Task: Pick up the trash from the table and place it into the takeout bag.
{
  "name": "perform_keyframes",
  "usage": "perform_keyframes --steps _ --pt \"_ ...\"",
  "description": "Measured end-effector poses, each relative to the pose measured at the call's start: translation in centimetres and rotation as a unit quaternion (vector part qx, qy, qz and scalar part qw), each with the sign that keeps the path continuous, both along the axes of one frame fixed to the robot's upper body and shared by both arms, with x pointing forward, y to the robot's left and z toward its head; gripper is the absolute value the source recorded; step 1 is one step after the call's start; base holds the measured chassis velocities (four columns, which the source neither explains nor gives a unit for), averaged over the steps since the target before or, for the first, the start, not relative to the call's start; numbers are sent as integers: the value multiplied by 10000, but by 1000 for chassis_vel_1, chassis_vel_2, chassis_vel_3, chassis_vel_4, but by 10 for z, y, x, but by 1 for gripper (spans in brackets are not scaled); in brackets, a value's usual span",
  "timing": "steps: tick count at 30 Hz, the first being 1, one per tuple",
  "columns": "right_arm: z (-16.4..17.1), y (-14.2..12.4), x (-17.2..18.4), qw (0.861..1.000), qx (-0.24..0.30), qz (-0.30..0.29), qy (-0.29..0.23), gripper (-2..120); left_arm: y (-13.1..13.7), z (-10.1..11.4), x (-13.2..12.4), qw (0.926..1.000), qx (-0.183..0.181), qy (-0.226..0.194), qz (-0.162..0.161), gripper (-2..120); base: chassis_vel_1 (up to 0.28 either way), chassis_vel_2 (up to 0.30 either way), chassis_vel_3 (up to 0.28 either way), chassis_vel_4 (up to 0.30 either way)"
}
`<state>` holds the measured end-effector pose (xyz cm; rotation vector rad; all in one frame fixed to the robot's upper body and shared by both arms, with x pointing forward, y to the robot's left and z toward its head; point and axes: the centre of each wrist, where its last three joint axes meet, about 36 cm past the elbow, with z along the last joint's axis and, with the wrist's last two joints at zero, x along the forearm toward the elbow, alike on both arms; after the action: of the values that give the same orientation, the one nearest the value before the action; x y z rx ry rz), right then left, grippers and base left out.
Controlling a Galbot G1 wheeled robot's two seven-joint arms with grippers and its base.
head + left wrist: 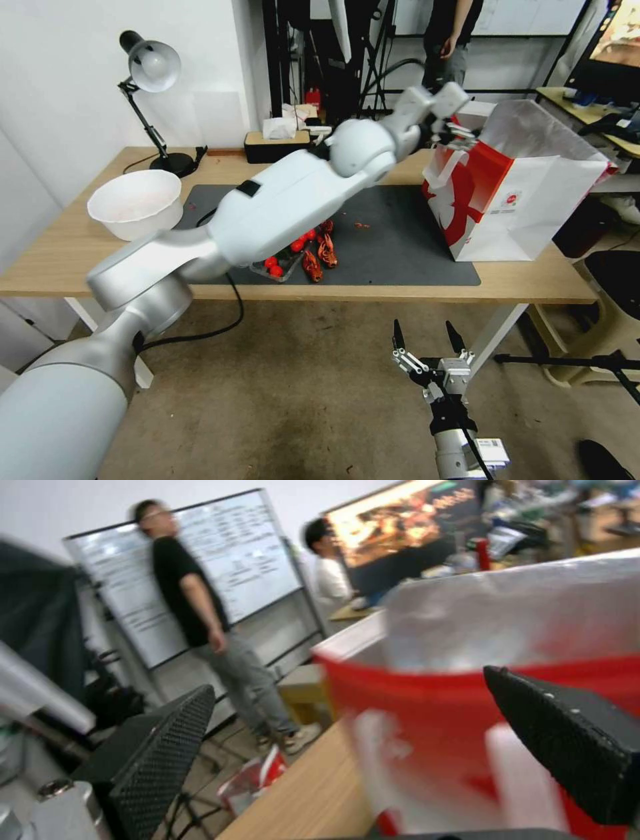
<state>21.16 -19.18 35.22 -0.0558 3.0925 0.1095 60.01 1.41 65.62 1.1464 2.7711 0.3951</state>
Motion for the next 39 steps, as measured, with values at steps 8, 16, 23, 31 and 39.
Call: perform_keyframes --steps 8,16,23,31,39 --pt "7 -3 -2 10000 -33 47 -53 100 88 -51 -19 9950 -407 340 849 100 0 0 0 0" --pt "12 -7 1 9999 -96 81 -97 100 142 -89 -51 9867 -694 413 1409 100 0 0 0 0" --pt "15 -7 1 9998 -106 107 -102 100 183 -123 -86 9739 -966 546 1978 100 0 0 0 0" --pt "16 -7 0 9998 -123 137 -59 100 215 -163 -139 9520 -1242 382 2772 100 0 0 0 0" --pt "18 -6 0 9998 -115 136 -42 100 231 -196 -187 9354 -1205 311 3310 100 0 0 0 0"
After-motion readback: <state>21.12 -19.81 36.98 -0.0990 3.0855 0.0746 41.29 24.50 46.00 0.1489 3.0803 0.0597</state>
